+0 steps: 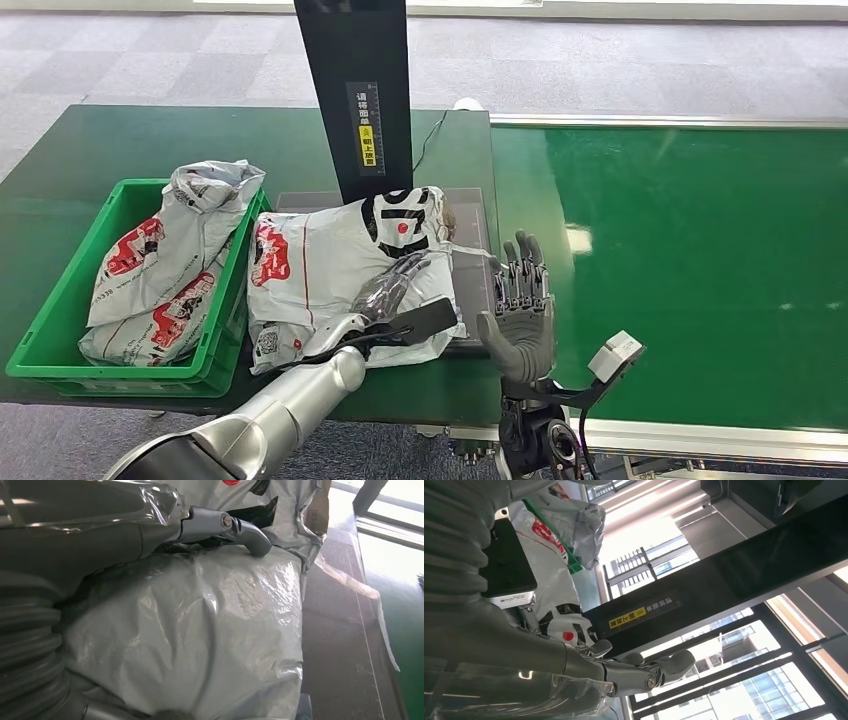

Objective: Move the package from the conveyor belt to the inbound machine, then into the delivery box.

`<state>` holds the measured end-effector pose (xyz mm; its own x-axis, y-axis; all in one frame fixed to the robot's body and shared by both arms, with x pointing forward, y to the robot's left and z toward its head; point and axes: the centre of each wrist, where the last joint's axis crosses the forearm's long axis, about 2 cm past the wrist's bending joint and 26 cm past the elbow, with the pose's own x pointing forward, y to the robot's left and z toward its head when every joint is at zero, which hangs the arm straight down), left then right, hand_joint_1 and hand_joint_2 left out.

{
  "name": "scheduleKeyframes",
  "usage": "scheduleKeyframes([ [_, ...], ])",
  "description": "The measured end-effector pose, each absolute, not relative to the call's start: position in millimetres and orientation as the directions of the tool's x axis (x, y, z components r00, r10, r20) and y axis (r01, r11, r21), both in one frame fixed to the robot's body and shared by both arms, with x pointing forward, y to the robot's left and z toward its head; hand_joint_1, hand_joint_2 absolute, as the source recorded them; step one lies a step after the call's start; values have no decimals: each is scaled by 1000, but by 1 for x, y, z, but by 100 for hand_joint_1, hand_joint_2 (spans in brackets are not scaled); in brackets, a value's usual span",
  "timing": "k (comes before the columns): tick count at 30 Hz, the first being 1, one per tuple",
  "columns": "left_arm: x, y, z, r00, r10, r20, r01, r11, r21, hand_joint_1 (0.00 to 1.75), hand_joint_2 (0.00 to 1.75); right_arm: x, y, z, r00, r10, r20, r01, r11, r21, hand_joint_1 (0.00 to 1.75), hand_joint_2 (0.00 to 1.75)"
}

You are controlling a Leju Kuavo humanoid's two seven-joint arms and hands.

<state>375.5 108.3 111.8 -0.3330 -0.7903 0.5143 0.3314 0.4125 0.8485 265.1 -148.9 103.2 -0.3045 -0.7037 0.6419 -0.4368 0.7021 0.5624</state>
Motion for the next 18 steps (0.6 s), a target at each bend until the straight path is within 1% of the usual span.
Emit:
scheduleKeyframes([
  [3, 373, 107, 110, -349, -803, 483, 337, 374, 864, 0, 175, 266, -150, 103, -308, -704, 640, -432, 703, 565, 0, 175],
  [12, 372, 108, 108, -354, -811, 466, 346, 349, 871, 0, 175, 267, -153, 102, -311, -702, 641, -422, 706, 568, 0, 175],
  [13, 372, 108, 108, -353, -814, 462, 347, 345, 872, 25, 175, 267, -153, 102, -312, -702, 640, -423, 706, 568, 0, 175],
  [16, 371, 109, 106, -352, -819, 453, 349, 334, 876, 156, 175, 270, -153, 104, -315, -702, 638, -427, 705, 566, 0, 175],
  [17, 371, 109, 105, -353, -819, 452, 349, 333, 876, 175, 175, 272, -153, 105, -317, -703, 637, -428, 705, 565, 0, 175],
  [18, 370, 109, 104, -354, -819, 452, 350, 332, 876, 175, 175, 272, -152, 105, -317, -703, 637, -430, 705, 564, 0, 175],
])
